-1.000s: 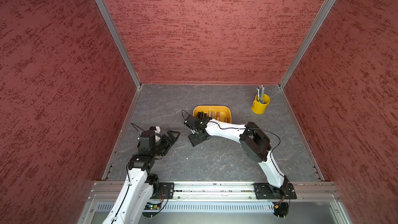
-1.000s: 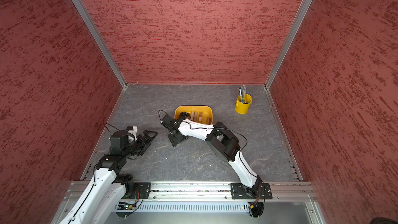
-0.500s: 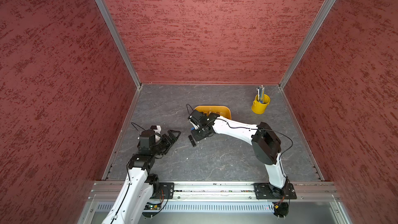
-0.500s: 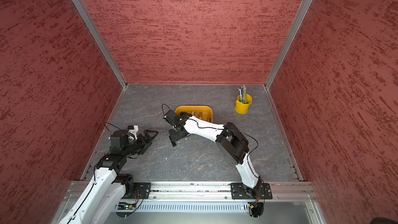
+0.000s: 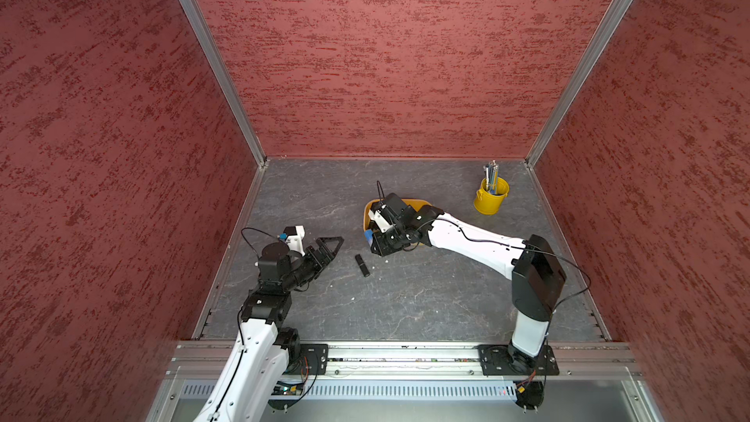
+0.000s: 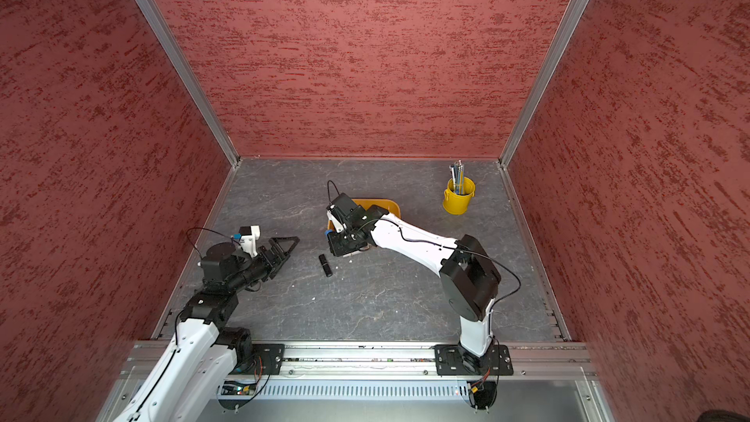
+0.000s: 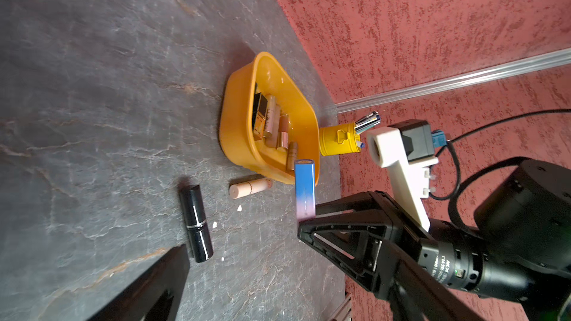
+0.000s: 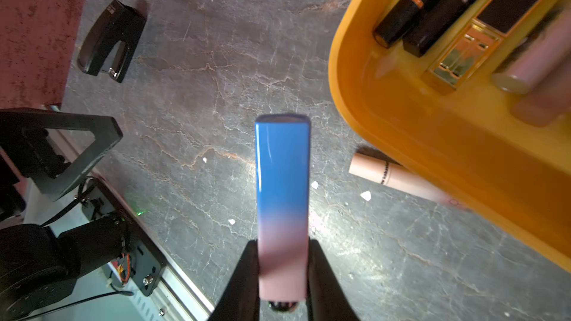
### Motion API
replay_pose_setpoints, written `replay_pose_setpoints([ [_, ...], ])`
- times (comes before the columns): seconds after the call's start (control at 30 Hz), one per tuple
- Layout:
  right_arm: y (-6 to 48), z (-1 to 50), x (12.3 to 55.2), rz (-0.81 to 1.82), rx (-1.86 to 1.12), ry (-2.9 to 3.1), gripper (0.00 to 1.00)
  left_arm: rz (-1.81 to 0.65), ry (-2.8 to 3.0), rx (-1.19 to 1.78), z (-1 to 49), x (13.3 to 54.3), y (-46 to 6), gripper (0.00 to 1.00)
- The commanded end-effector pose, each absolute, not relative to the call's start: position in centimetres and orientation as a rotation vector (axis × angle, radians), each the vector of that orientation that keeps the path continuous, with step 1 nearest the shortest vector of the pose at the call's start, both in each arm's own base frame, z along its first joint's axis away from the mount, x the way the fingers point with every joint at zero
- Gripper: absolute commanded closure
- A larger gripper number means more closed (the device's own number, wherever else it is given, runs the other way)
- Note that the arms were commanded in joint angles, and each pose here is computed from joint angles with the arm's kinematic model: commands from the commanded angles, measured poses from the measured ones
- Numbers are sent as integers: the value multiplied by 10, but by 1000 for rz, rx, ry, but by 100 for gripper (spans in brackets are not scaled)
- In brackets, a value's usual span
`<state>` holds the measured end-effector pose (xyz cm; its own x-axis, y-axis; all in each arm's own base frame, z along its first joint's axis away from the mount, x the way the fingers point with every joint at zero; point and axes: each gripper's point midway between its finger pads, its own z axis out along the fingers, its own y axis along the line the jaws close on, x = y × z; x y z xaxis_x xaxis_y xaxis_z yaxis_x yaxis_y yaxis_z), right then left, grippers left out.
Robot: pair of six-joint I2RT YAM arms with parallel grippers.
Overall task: Put the lipstick into the storage box
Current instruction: Place the lipstick in the storage box.
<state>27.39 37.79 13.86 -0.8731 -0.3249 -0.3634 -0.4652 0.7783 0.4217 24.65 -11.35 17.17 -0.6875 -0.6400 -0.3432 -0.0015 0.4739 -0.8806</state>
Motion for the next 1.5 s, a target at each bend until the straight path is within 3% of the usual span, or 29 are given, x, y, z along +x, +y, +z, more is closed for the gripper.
replay_pose_setpoints([
  [0.0,382,163,275,888,-570,2649,90,-1283,1993,-431,190,250,-125,0],
  [0.7,306,173,324,816,-363,2633,89,-1313,2056,-215,200,270,-181,0],
  [1.47,230,116,385,184,-213,2756,87,-1192,2241,-1,183,279,-252,0],
])
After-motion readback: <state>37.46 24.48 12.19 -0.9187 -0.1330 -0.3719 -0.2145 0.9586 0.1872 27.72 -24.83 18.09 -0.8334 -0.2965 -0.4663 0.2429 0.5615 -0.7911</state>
